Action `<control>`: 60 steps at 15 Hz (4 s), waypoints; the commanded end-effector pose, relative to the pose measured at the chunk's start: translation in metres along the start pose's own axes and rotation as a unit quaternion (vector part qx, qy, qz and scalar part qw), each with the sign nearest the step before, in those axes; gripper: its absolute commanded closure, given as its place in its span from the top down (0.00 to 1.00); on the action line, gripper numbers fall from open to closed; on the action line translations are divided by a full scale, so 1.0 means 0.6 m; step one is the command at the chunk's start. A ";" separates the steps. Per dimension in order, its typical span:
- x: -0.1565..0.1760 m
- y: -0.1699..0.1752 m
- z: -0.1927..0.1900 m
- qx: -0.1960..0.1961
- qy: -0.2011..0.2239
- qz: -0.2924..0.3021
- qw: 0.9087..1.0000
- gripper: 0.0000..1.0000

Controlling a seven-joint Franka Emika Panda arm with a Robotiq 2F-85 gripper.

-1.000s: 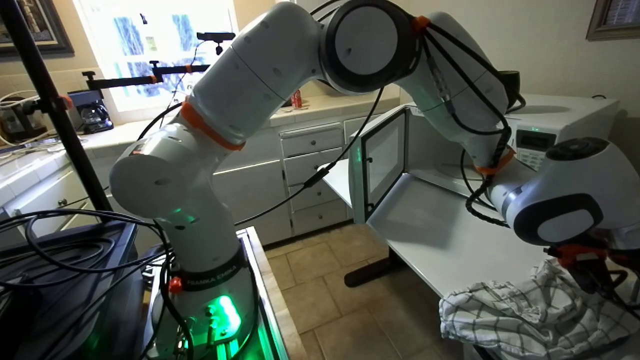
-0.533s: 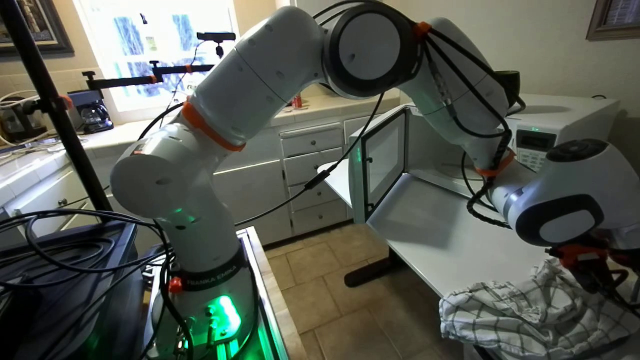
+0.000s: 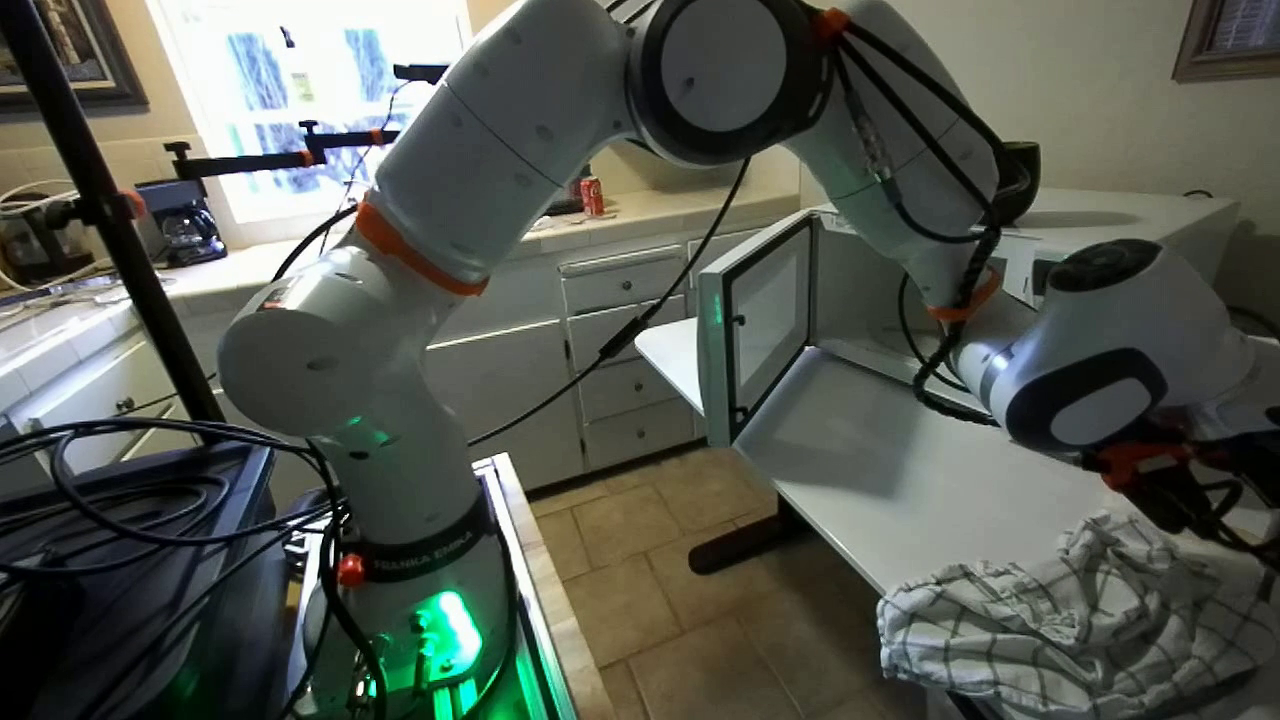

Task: Put the spice bottle in the microwave

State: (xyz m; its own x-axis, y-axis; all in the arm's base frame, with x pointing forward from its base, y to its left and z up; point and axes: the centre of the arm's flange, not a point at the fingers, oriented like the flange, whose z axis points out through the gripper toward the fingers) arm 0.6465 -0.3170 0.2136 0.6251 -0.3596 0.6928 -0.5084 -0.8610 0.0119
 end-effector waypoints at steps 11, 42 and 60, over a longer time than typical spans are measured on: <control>-0.091 -0.112 -0.225 0.238 -0.092 -0.204 0.945 0.23; -0.157 -0.454 -0.320 0.233 -0.001 -0.318 0.919 0.23; -0.108 -0.516 -0.235 0.267 -0.026 -0.395 0.879 0.23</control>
State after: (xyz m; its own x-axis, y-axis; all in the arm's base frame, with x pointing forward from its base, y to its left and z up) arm 0.6634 0.0128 0.2854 0.7159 0.4144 0.5619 0.4247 -0.8973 0.1205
